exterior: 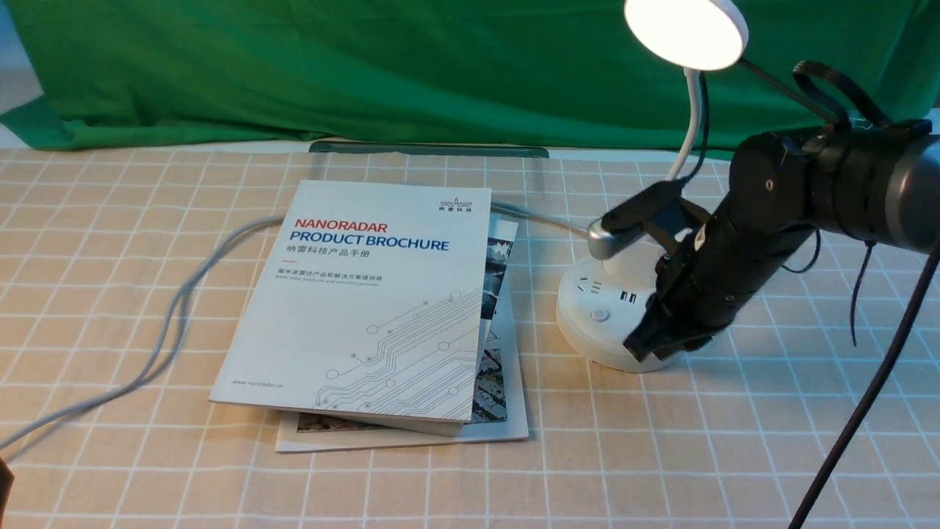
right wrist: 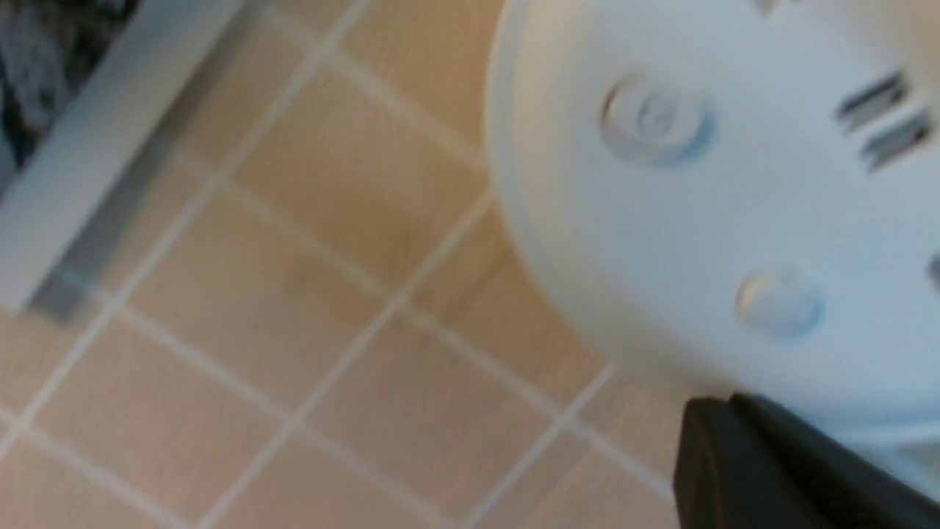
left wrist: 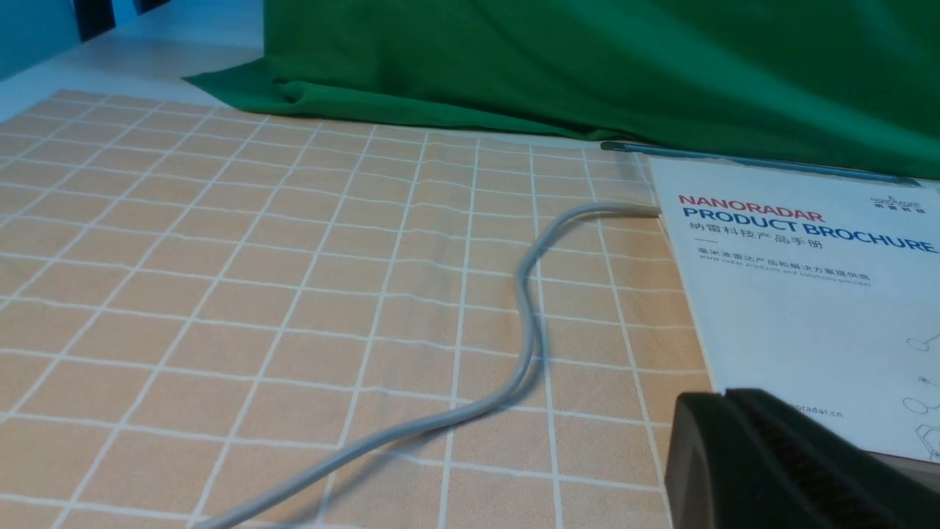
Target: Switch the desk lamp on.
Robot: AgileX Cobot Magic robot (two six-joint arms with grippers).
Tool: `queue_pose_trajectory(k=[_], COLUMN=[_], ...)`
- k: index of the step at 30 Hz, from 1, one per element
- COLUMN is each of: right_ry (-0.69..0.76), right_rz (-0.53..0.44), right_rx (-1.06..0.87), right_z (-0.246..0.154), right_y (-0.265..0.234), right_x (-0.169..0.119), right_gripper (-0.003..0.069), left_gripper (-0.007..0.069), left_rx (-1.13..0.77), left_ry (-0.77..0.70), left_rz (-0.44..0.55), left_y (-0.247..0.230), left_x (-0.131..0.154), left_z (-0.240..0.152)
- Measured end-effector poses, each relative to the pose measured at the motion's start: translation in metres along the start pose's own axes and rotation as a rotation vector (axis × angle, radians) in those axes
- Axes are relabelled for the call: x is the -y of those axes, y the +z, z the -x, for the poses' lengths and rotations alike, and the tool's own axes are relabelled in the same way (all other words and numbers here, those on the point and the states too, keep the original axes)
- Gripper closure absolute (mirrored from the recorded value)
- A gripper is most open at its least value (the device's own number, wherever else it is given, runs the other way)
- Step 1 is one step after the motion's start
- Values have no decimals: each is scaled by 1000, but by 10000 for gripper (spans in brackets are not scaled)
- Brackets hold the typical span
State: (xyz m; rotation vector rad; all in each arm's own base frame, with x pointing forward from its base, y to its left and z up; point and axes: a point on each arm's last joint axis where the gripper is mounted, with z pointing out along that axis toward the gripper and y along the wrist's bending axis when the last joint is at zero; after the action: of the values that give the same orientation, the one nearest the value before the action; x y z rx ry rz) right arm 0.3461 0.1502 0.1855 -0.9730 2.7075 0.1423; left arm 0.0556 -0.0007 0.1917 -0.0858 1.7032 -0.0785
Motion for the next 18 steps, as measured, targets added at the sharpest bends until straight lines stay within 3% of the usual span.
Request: queue_pose_trajectory(k=[5,10,14,18], right_ry=[54,72,66,112], right_rz=[-68,-156,-218,-215], right_rx=[164,486,725,827], right_z=[-27,-69,-104,-138], right_y=[-68,-145,-188,-209], right_x=[-12,-30,-43,-55], right_gripper=[624,622,620,613], left_gripper=[604,604,604,604], left_rx=[0,0,0,0], left_ry=[0,0,0,0], left_rz=[0,0,0,0], left_y=[0,0,0,0], left_x=[0,0,0,0], left_z=[0,0,0,0])
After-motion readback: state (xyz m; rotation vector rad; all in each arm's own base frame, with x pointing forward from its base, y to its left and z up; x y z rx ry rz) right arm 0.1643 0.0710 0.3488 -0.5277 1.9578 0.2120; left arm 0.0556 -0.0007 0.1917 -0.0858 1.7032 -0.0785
